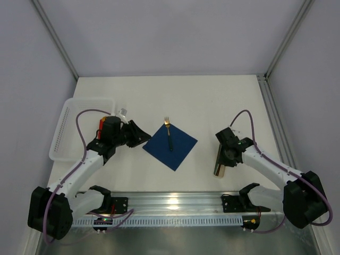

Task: Place the utensils on the paper napkin and roll it up
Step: Pick up the utensils from the container.

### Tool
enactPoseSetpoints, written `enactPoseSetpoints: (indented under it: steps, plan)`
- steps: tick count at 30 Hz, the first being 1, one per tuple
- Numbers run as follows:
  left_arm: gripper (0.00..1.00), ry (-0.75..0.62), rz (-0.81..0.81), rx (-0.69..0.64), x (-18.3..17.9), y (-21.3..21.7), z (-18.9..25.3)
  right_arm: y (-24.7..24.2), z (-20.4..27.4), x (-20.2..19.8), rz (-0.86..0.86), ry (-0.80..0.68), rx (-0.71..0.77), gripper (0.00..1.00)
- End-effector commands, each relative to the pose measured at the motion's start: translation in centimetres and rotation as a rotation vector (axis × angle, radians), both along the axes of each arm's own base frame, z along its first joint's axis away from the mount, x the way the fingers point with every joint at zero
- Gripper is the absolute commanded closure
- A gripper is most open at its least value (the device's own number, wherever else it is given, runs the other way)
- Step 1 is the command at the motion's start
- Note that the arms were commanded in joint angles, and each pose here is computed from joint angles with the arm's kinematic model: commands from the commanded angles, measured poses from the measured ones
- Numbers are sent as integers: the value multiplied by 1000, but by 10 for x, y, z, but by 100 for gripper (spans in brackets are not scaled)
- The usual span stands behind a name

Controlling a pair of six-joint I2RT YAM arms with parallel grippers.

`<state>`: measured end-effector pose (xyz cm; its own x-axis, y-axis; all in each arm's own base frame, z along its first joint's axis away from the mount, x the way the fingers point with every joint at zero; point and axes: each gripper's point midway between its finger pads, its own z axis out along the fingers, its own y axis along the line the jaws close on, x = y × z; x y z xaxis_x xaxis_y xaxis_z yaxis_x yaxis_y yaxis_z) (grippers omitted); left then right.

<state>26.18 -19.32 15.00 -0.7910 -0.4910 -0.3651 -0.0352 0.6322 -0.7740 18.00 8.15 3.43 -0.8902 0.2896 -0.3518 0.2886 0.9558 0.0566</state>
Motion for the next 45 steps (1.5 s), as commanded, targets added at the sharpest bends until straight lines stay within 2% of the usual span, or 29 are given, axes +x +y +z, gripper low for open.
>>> enactPoseSetpoints:
  steps: [1, 16, 26, 30, 33, 40, 45]
  plan:
    - [69, -31, -13, 12, 0, 0, 9, 6, 2, 10, -25, -41, 38, 69]
    - [69, -38, -12, 10, -5, 2, 12, 10, -16, 10, -33, -11, 54, 71]
    - [69, -36, -16, 6, -7, 2, 11, 8, -18, 9, -40, -10, 48, 77]
    - [69, -38, -13, 7, -8, 3, 11, 8, -15, 10, -38, -16, 45, 86]
    - [68, -35, -16, 4, -9, 2, 11, 4, -6, 13, -41, -40, 26, 96]
    - [68, -39, -18, 0, -9, 1, 13, -3, 37, 26, -33, -135, -1, 96]
    - [69, -45, -21, -9, -10, 1, 16, 9, 75, 44, 25, -224, 38, 96]
